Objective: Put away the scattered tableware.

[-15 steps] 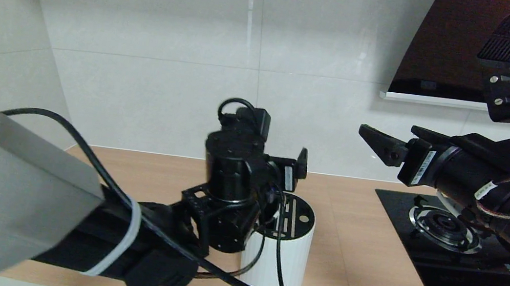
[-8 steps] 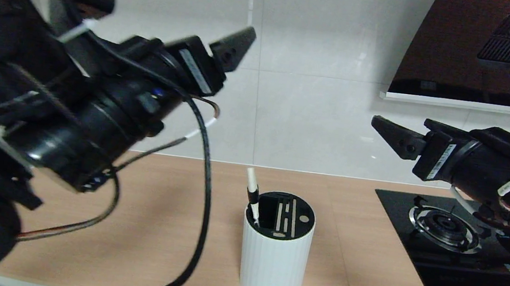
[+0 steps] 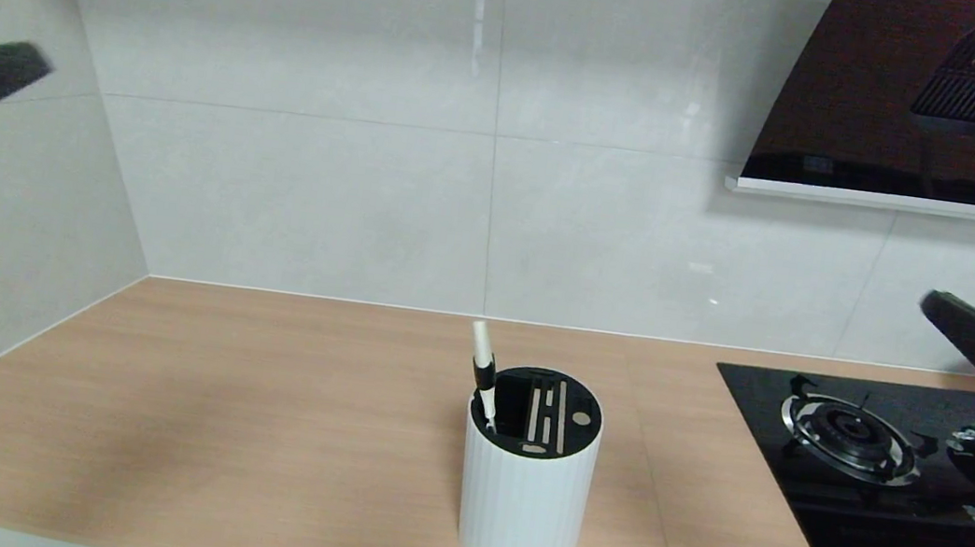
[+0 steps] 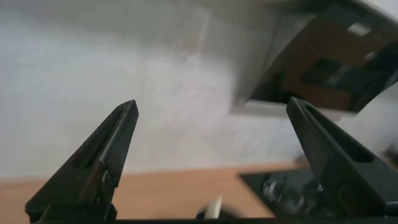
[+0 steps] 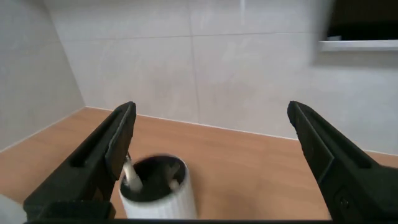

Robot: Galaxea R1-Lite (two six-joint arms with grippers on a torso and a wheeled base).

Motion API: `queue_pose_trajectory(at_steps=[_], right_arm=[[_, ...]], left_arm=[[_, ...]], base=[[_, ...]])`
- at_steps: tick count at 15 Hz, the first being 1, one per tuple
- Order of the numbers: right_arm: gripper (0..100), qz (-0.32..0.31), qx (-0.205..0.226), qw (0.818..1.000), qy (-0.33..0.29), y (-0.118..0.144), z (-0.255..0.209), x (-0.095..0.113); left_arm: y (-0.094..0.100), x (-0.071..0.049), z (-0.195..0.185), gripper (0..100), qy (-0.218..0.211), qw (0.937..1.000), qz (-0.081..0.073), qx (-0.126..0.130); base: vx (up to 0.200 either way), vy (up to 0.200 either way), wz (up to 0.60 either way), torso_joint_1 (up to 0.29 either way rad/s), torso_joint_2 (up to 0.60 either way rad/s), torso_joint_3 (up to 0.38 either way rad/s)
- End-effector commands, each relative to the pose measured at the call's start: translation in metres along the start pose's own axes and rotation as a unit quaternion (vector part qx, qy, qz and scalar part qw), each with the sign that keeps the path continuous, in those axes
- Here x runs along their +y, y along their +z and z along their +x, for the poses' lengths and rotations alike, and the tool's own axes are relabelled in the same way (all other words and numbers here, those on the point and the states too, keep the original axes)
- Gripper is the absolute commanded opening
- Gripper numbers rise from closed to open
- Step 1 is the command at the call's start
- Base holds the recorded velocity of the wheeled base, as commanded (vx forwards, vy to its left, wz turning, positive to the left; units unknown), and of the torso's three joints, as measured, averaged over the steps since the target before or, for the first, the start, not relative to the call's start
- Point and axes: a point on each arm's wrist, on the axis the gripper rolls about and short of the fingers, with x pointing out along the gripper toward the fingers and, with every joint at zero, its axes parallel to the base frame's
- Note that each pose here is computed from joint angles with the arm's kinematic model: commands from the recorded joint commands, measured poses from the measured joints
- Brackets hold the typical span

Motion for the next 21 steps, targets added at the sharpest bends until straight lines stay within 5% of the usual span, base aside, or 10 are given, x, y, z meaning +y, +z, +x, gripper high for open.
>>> queue_pose_trajectory(at_steps=[1,5,7,11,13,14,15,16,21], right_arm=[[100,-0.016,-0.023,0.998,-0.058,-0.01,-0.07,-0.026],[100,-0.038,-0.03,0.991,-0.122,-0.029,-0.141,-0.033],[100,-0.109,-0.034,0.982,-0.149,-0.05,-0.182,-0.029],[100,-0.132,-0.044,0.964,-0.226,-0.065,-0.19,-0.02],[100,-0.128,-0.029,0.965,-0.228,-0.084,-0.186,-0.023],[100,-0.117,-0.027,0.961,-0.248,-0.092,-0.184,-0.026],[100,-0.112,-0.021,0.962,-0.249,-0.102,-0.18,-0.029],[100,-0.11,-0.006,0.962,-0.249,-0.119,-0.177,-0.033],[100,-0.072,0.051,0.97,-0.228,-0.142,-0.174,-0.036]], left_arm=[[0.003,0.01,-0.101,100,-0.001,0.9996,0.004,-0.028],[-0.024,0.015,-0.156,100,0.041,0.997,0.023,-0.061],[-0.034,0.011,-0.179,100,0.069,0.9938,0.036,-0.08],[-0.038,0.006,-0.184,100,0.133,0.9839,0.048,-0.109],[-0.053,-0.001,-0.193,100,0.164,0.9755,0.071,-0.128],[-0.065,0.005,-0.188,100,0.193,0.9714,0.079,-0.113],[-0.076,0.013,-0.184,100,0.246,0.9605,0.081,-0.101],[-0.095,0.023,-0.179,100,0.27,0.9554,0.102,-0.063],[-0.163,0.054,-0.169,100,0.293,0.941,0.152,0.074]], base=[[0.0,0.0,0.0,0.0,0.0,0.0],[0.0,0.0,0.0,0.0,0.0,0.0],[0.0,0.0,0.0,0.0,0.0,0.0],[0.0,0.0,0.0,0.0,0.0,0.0],[0.0,0.0,0.0,0.0,0.0,0.0],[0.0,0.0,0.0,0.0,0.0,0.0],[0.0,0.0,0.0,0.0,0.0,0.0],[0.0,0.0,0.0,0.0,0.0,0.0],[0.0,0.0,0.0,0.0,0.0,0.0]])
